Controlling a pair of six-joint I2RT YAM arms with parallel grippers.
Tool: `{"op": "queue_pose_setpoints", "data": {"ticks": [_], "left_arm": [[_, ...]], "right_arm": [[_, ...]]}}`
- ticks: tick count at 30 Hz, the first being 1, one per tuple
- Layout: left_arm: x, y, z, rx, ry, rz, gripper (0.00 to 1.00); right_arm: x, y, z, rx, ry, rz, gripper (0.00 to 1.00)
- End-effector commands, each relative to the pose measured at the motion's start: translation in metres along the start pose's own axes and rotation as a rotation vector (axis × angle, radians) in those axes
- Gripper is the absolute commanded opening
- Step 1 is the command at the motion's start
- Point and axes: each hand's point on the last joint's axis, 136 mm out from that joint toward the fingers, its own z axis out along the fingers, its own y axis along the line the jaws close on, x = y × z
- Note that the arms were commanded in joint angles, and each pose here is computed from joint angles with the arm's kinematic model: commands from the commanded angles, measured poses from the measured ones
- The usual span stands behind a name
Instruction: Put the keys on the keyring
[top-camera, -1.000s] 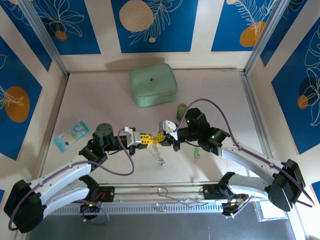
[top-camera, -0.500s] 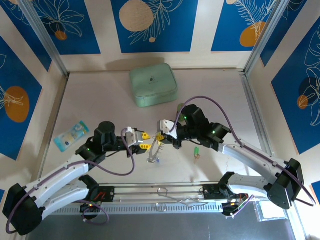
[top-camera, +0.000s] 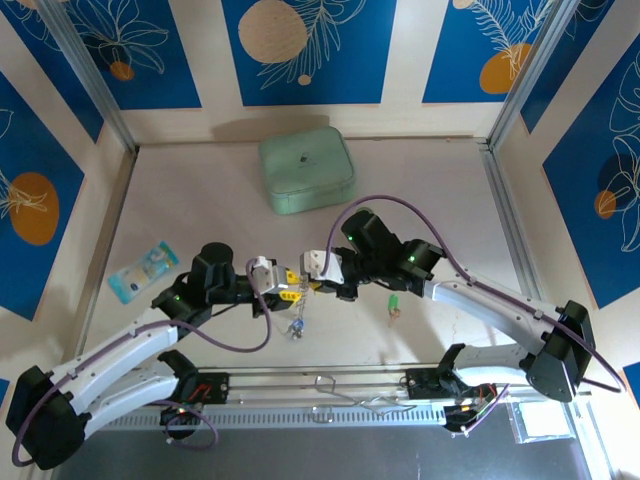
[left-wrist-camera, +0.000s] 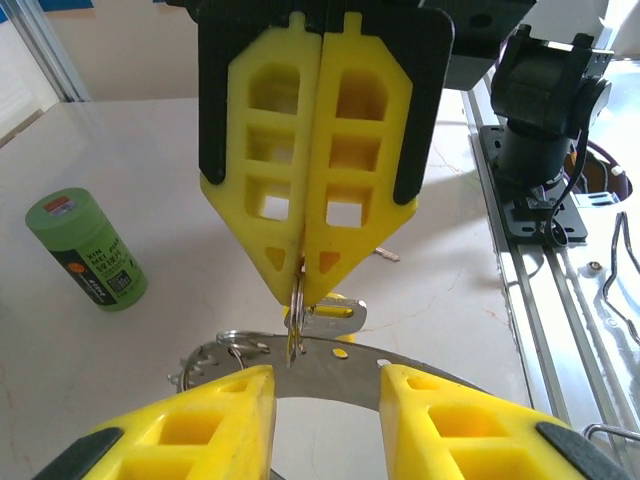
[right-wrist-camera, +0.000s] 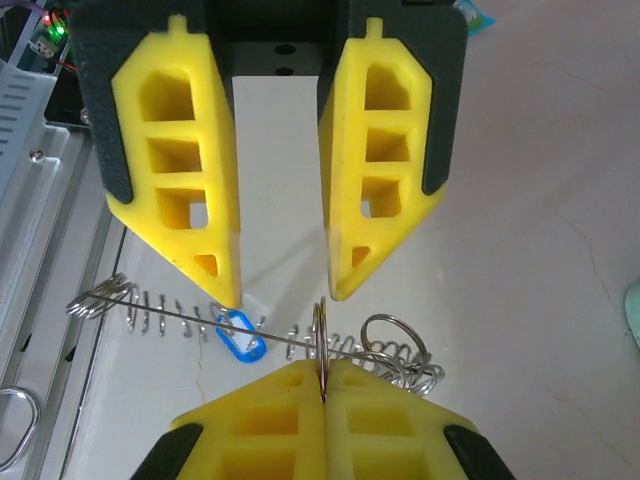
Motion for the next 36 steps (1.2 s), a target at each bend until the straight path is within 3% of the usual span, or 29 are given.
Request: {"op": "queue_pose_setpoints", "data": {"ticks": [1,7,15,17,21,25,36], "left_arm": [[-0.015,0.000,0.002,0.015,-0.035,0.028,0.30],[-0.014,-0.001,0.005,0.030,-0.033,0.021,0.22],[-0.015,-0.005,0.005,0.046,-0.032,0.038,0.00],[-0.016,-0.006,0.004,0.048,-0.037,0.042,0.00],[-0.022,-0.007,0.002,0.037,-0.095,0.061,0.00],[-0.025,-0.010,0.000,0.033,-0.149,0.068,0.00],[-0.024,-0.013,0.000,0.038,-0.163,0.078,0.00]], "right_arm": [[-0.012,-0.001,-0.002,0.001,-0.008,-0.039,0.00],[-0.013,0.003,0.004,-0.013,0.001,-0.046,0.00],[-0.017,0.004,0.004,-0.018,-0.023,-0.029,0.02],[-0.018,0.001,-0.001,-0.009,-0.062,0.004,0.18],[-0.016,0.002,-0.015,-0.051,-0.193,0.106,0.29],[-0.007,0.006,-0.017,-0.066,-0.219,0.143,0.29],[0.006,0.009,-0.007,-0.098,-0.174,0.175,0.25]]}}
